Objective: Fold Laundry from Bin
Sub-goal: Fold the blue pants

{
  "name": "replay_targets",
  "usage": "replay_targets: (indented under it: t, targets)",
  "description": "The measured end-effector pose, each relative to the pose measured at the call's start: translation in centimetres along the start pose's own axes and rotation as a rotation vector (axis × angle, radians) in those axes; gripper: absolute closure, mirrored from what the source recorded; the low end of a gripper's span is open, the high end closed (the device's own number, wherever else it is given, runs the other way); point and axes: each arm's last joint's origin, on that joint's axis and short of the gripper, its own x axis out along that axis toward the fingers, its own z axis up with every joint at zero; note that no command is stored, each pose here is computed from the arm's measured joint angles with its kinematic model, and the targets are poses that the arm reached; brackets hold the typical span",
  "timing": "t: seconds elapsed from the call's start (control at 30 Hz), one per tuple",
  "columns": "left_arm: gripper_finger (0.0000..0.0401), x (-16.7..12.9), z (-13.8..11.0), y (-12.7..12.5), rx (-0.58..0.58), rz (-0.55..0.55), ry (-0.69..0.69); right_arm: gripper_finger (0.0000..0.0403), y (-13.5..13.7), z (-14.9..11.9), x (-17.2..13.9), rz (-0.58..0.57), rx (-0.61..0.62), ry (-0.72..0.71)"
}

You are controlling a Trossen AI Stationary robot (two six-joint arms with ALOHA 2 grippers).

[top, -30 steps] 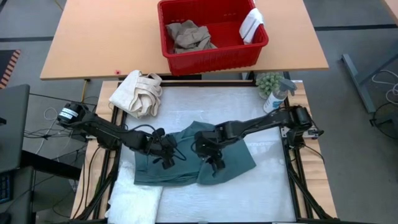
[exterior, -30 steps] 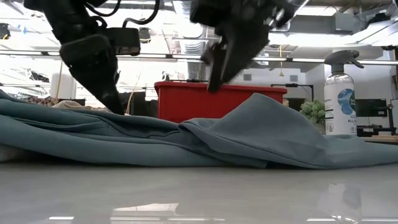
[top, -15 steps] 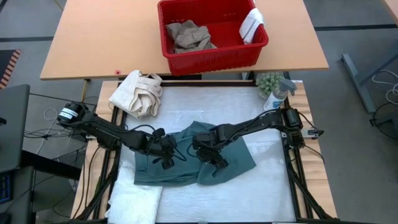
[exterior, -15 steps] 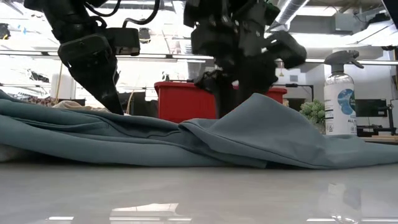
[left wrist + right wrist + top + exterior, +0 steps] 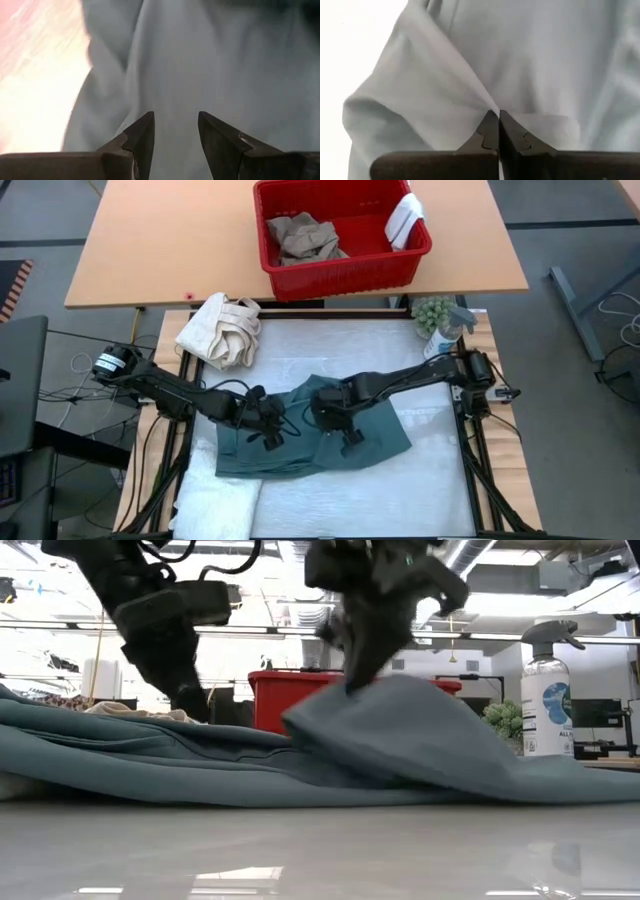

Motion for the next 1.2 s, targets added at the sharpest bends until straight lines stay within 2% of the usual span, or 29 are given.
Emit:
replay_targets:
  t: [0.13,0.33,0.4,0.57,0.73,0.83,0.97,1.2]
  targets:
    - [0.026,0.1,1.3,-0.4,-0.065,-0.104,-0.082,0.0385,-0.1,0.6,-3.3,-0.073,0.028,-0.061]
    - [0.026,0.1,4.0,-0.3,-0.132,-0.295,-0.23,0.0385,0.9,-0.4,-7.9,-0.208,0.081,-0.029]
    - [0.026,0.0,5.0,0.0,-0.131,-0.357,-0.281,0.0385,1.6,-0.6,-9.4,-0.26,0.08,-0.038]
    - [0.026,0.1,7.4,1.8,-0.141,-0.451,-0.409,0.0385,3.7,-1.2,-12.6,-0.304,0.086,-0.083]
    - [0.026,0.3,9.1,4.4,-0.149,-0.552,-0.455,0.0385,6.0,-1.6,-14.6,-0.318,0.055,-0.106]
    - [0.026,0.5,10.3,5.7,-0.139,-0.691,-0.518,0.0385,7.2,-1.6,-15.2,-0.329,0.022,-0.126]
    - [0.026,1.8,11.3,7.1,-0.181,-0.888,-0.514,0.0385,8.2,-1.4,-15.3,-0.378,-0.018,-0.122]
    - [0.0248,4.5,11.7,7.2,-0.293,-1.14,-0.506,0.0385,8.7,-1.3,-15.2,-0.451,-0.022,-0.116]
